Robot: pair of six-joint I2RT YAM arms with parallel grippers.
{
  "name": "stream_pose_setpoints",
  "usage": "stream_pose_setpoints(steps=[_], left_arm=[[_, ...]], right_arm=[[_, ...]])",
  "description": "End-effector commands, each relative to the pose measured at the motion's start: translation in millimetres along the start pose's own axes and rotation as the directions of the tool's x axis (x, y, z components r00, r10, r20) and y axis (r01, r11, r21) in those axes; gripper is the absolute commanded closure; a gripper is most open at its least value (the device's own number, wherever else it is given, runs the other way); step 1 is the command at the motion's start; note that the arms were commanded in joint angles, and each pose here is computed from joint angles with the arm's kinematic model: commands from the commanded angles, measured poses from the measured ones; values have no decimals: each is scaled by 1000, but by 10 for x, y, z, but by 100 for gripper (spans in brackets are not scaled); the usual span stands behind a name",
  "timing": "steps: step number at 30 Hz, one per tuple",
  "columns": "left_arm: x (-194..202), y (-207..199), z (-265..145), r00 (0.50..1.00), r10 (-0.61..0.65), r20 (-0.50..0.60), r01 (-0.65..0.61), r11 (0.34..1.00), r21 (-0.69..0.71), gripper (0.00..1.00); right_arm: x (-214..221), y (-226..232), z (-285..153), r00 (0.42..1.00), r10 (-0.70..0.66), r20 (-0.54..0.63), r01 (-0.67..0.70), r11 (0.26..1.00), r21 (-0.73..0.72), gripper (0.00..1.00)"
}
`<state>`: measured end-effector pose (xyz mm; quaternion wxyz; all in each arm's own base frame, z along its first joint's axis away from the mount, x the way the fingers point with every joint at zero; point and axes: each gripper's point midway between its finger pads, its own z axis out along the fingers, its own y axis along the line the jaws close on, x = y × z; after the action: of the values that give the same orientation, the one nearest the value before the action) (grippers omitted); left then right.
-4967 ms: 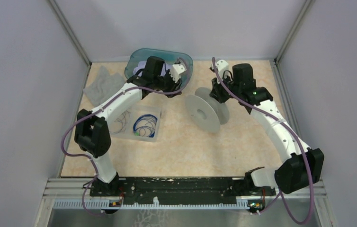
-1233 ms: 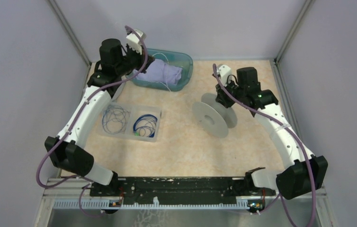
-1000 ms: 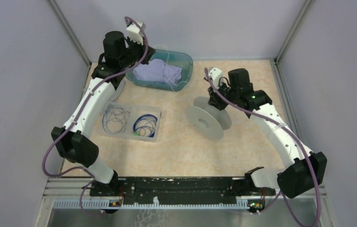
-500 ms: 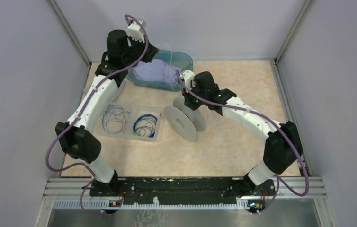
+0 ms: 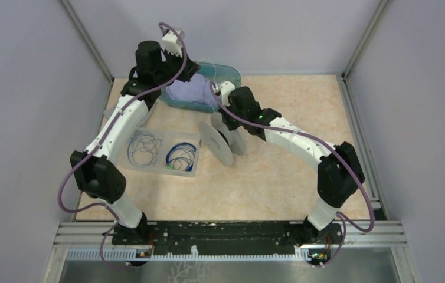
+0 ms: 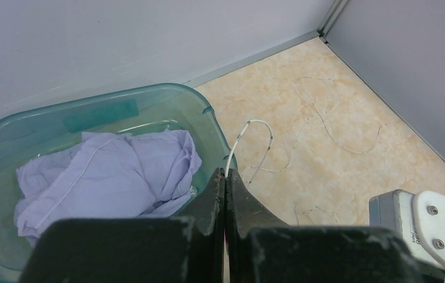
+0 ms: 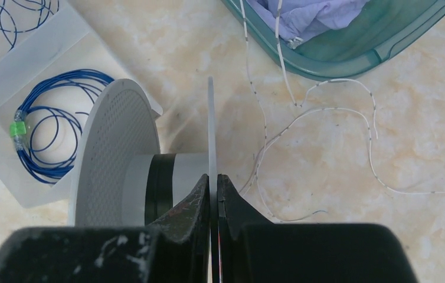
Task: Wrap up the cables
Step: Wrap the cable around the cable reel.
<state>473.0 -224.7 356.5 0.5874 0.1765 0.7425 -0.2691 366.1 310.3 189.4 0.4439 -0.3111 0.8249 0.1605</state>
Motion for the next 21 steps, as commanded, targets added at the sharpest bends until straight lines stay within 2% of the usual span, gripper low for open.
stream_pose_setpoints(steps=[1,7,11,16,21], left_arm=[[-209,-121,-117,997,38,61,-40,998,40,100],[-219,-172,-123,997,44,66,-49,996,69,100],[-234,-192,-118,997,46,69,-52,995,81,100],[-249,-231,-108,996,49,69,-56,993,106,100],[-262,-307,-98,998,26,65,-36,988,147,100]], right_arm=[[-577,72,-137,988,12,153,-10,1000,-14,88],[-623,136,-194,990,3,143,5,999,-53,64],[-698,139,-249,989,-21,149,30,998,-56,61],[-750,101,-344,987,-48,152,57,997,-50,52],[-794,-119,-535,985,-30,172,37,998,-40,44]])
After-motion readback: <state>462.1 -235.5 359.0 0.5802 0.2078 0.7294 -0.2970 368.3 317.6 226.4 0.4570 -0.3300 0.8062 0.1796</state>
